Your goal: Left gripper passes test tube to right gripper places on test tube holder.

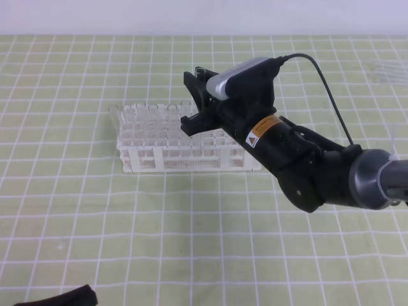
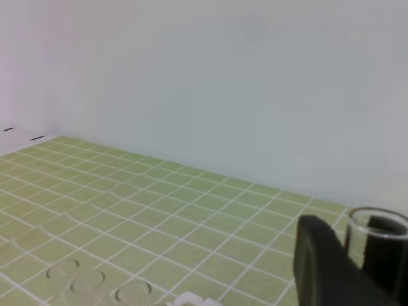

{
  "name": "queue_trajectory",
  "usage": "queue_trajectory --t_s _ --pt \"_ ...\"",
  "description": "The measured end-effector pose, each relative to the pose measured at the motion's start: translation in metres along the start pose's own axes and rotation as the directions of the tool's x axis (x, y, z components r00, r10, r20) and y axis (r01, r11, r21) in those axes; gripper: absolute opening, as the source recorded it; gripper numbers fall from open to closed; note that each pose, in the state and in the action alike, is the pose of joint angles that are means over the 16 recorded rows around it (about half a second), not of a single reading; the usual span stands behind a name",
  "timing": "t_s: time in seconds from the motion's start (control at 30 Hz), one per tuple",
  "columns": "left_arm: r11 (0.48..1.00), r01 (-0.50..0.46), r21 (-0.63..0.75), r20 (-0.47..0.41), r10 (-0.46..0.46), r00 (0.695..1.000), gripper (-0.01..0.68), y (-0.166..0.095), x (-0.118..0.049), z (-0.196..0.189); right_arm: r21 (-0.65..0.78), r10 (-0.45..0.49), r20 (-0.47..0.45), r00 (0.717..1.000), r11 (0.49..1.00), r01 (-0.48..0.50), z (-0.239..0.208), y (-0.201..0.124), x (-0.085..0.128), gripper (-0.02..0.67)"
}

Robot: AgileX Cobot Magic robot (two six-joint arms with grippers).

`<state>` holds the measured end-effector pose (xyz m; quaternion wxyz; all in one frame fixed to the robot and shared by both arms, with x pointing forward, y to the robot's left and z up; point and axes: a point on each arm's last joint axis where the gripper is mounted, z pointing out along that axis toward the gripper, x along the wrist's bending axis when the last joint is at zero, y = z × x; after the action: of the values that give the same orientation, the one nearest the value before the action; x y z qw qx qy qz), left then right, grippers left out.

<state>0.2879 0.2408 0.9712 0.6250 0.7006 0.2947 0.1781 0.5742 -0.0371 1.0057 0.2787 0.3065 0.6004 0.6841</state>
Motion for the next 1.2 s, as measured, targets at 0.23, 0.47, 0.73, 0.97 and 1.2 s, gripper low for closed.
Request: queue_trajectory --t_s 0.23,0.47,0.73,0.97,1.2 --pt "1.000 0.000 0.002 -0.001 0.000 1.000 0.000 0.000 0.000 0.000 -0.011 -0.004 -0.004 1.000 1.000 0.004 0.003 0.004 0.000 0.010" --pt "1.000 0.000 0.004 -0.001 0.000 1.000 0.000 -0.001 0.000 0.000 -0.011 -0.008 -0.007 1.000 1.000 0.008 0.007 0.006 0.001 0.010" --pt "1.000 0.000 0.005 -0.001 0.000 1.000 0.000 -0.001 0.000 0.000 0.007 -0.010 -0.006 1.000 1.000 0.010 0.010 0.000 0.000 0.010" --pt "1.000 0.000 0.007 -0.002 0.000 1.000 0.000 -0.001 0.000 0.000 0.013 -0.010 -0.006 1.000 1.000 0.010 0.011 -0.005 0.000 0.010" --pt "1.000 0.000 0.008 -0.003 0.000 1.000 0.000 -0.001 0.000 0.000 0.008 -0.010 -0.008 1.000 1.000 0.010 0.012 -0.007 -0.001 0.010"
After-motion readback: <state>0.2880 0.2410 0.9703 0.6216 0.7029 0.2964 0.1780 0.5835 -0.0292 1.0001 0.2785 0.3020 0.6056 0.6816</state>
